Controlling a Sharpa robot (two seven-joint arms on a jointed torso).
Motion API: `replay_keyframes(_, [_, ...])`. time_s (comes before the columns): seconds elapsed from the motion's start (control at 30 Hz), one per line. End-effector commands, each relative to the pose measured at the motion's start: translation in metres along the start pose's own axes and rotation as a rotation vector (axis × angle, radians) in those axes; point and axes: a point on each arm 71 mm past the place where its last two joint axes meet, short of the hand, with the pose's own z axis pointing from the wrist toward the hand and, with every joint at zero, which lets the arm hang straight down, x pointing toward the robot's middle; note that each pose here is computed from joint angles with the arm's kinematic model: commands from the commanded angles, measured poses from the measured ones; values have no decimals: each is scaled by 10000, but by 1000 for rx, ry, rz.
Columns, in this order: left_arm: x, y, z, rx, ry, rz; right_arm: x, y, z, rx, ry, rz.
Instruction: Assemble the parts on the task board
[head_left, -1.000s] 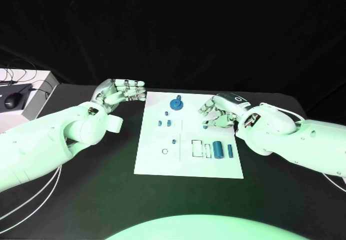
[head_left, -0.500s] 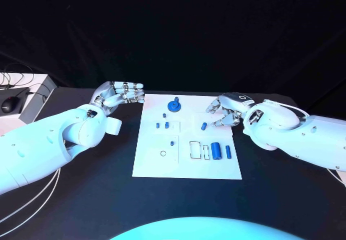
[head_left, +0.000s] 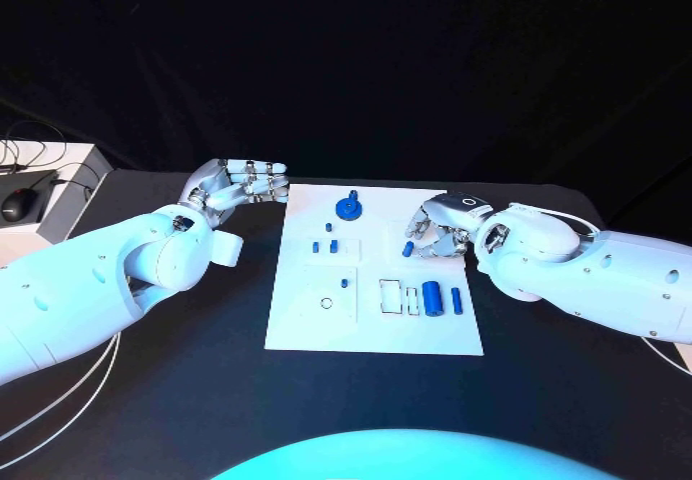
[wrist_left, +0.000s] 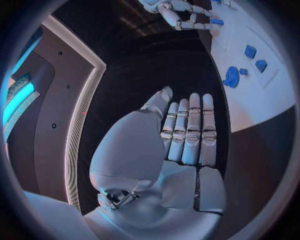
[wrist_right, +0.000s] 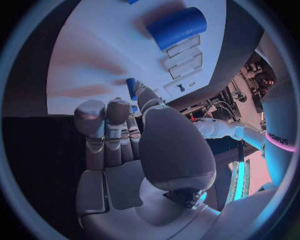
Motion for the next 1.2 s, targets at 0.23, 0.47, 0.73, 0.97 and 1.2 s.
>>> replay_keyframes(0.23, [15, -7, -1, 4, 15, 0, 63, 44, 34, 5, 22, -11])
replay_keyframes(0.47, [11, -8, -3, 4, 14, 1, 87, 87, 52, -4, 24, -6])
replay_keyframes(0.73, [6, -9, -6, 3, 13, 1, 107, 103, 63, -7, 30, -5])
replay_keyframes(0.97, [3, -9, -7, 2, 12, 2, 118, 112, 68, -5, 30, -7])
replay_keyframes(1.2, [-2, -8, -9, 1, 11, 3, 109, 110, 63, 0, 8, -28])
